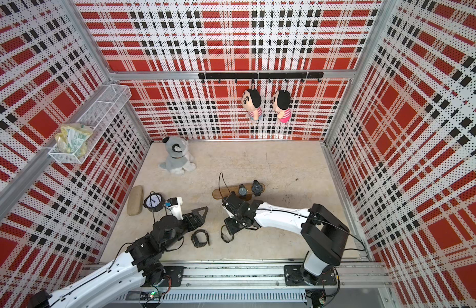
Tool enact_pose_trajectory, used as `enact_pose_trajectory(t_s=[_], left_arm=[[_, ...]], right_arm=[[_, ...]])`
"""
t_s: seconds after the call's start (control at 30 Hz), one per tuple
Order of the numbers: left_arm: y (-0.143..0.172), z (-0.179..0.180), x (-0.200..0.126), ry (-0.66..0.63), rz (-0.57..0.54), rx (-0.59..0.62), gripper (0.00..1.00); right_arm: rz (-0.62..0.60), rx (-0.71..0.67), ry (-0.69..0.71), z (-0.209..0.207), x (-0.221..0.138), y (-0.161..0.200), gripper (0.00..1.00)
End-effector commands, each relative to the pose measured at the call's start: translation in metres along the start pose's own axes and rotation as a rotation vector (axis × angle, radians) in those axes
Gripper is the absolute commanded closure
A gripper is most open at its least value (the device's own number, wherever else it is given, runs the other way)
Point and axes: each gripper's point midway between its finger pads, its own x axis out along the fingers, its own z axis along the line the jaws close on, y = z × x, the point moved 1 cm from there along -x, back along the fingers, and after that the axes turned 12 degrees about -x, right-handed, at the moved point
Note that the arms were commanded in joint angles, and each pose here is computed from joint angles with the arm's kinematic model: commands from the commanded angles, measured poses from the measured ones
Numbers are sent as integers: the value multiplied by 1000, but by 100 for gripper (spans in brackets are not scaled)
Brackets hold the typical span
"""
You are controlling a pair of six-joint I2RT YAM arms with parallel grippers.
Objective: Place watch on stand
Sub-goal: Pick up the watch at the center of the board.
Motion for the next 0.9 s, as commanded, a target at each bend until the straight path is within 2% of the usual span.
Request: enact_pose_trajectory(t_s=[0.0, 0.23, 0.4, 0.7, 0.87], left_arm=[[6, -28, -3, 147, 42, 26, 2], [15, -67, -12, 349, 103, 69, 2], [30, -89, -18, 459, 163, 103, 2], [61, -106, -9, 493, 257, 169, 0], [66, -115, 1, 510, 262, 170, 4]], right_arm=[[-83, 38, -50, 1, -31, -18, 100], [-224, 122, -87, -24, -83, -45, 100], [-291, 208, -86, -46, -107, -55, 100], [-384, 256, -109, -59, -140, -76, 100], [-398, 247, -148, -52, -146, -81, 100]])
